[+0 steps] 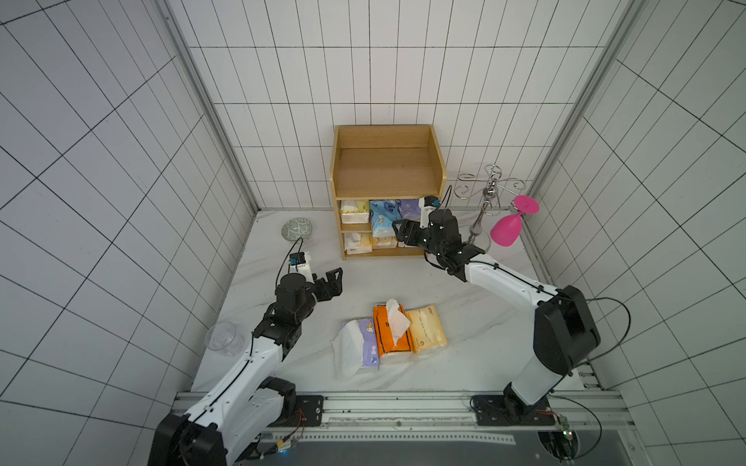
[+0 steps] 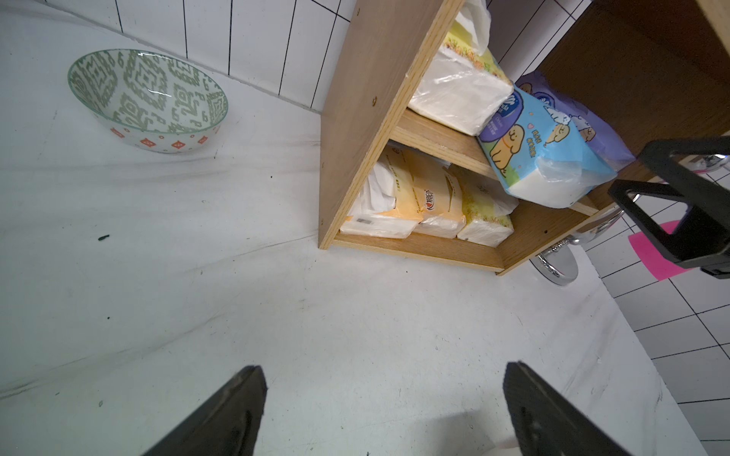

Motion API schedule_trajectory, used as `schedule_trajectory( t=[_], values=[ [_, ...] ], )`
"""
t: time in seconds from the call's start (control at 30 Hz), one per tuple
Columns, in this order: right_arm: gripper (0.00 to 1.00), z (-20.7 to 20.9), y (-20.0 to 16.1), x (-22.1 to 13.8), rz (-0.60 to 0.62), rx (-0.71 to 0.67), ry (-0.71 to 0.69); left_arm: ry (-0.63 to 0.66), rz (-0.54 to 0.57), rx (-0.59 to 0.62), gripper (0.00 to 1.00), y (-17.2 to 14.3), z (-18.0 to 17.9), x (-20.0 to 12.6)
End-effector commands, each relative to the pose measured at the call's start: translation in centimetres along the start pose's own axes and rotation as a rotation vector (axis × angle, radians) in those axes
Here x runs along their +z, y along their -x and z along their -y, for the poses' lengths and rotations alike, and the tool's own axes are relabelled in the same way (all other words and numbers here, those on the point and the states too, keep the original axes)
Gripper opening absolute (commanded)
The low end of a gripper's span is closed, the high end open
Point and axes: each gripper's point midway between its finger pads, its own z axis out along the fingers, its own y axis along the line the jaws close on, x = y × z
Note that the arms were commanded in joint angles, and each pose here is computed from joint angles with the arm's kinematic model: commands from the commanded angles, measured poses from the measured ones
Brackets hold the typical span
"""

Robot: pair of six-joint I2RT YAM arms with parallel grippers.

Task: Remove the tissue boxes from the shelf
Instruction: Pick up a box of tissues from the shelf.

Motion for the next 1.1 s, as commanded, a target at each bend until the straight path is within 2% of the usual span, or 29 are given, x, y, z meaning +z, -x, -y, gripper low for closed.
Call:
schedule_trajectory(
  t=[0.0, 0.17, 0.3, 0.4, 0.63, 0.73, 0.87, 1.07],
  values=[
    [0.78, 0.2, 0.7, 1.3, 0.050, -0.008, 0.018, -0.001, -0.003, 0.011, 0.98, -0.2, -0.2, 0.0],
    [0.76, -0.2, 0.5, 2.6, 0.056, -0.004, 0.053, -0.019, -0.036, -0.004, 0.98, -1.1, -0.1, 0.5],
    [0.67, -0.4, 0.3, 3.0, 0.045, 0.002, 0.073, -0.014, -0.042, -0.001, 0.98, -1.2, -0.2, 0.7],
    [0.55, -0.8, 0.1, 2.7, 0.037, 0.002, 0.092, -0.011, -0.042, 0.000, 0.98, -1.2, -0.3, 0.8],
    [0.17, -1.7, -0.3, 1.3, 0.019, -0.007, 0.132, 0.006, -0.037, 0.007, 0.98, -1.2, -0.5, 0.8],
    [0.07, -2.3, -0.6, 0.5, 0.009, -0.009, 0.144, 0.012, -0.022, 0.006, 0.97, -0.8, -0.6, 0.5],
    [0.00, -2.7, -1.5, -0.8, -0.005, -0.018, 0.141, 0.003, -0.003, -0.020, 0.97, -0.1, -0.1, -0.3],
    [0.00, -3.6, -3.3, -2.8, -0.043, -0.027, 0.141, -0.045, 0.023, -0.077, 0.97, 0.7, 1.1, -1.7]
  ],
)
